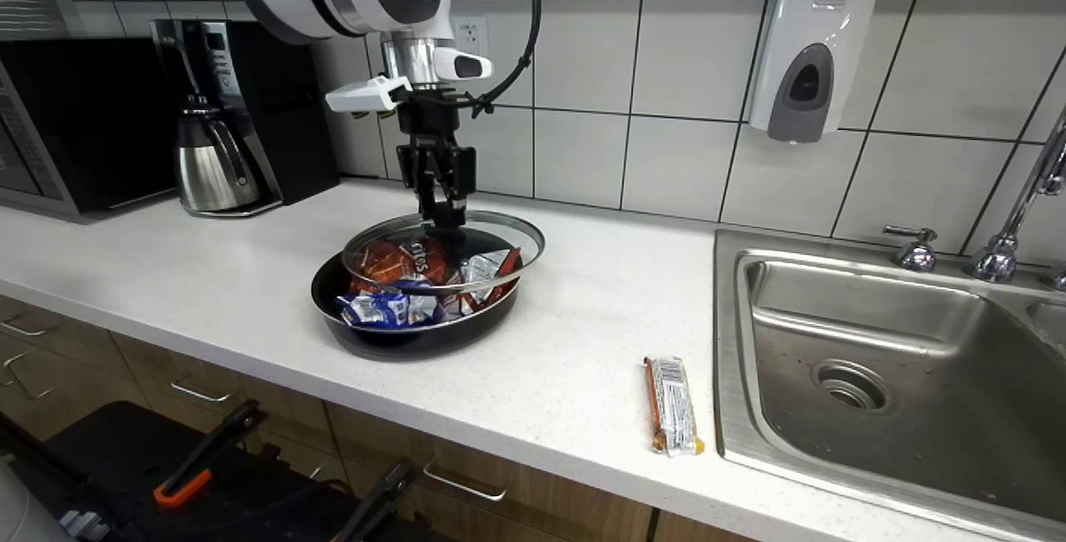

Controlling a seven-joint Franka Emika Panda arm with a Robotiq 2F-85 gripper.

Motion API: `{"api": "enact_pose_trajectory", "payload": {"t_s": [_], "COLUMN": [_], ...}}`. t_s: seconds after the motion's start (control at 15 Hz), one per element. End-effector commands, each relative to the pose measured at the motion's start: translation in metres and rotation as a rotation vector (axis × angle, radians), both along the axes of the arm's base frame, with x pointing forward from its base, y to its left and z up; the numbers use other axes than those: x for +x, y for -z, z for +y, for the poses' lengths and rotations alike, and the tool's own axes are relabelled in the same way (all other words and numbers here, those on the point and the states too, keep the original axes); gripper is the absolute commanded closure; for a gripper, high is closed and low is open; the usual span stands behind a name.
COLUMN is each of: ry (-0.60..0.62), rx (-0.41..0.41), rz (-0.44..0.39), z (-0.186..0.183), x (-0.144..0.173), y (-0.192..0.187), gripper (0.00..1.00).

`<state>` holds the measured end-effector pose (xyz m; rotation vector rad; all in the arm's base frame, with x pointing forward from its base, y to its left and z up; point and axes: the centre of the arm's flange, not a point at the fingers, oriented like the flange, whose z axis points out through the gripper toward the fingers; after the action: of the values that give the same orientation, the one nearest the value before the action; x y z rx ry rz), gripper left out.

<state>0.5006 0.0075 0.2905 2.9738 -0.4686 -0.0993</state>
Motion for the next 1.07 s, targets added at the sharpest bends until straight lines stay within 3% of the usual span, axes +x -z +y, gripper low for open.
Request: {"api": "enact_pose_trajectory", "payload": {"t_s": [0.0,1.0], "ry": [-0.007,0.045], "rx": [-0.032,-0.073], "rz": [0.002,0.018], "z": [0.017,0.020], "x": [-0.008,-0.025], "y": [-0.009,-0.011], "gripper": [0.61,0.61]}}
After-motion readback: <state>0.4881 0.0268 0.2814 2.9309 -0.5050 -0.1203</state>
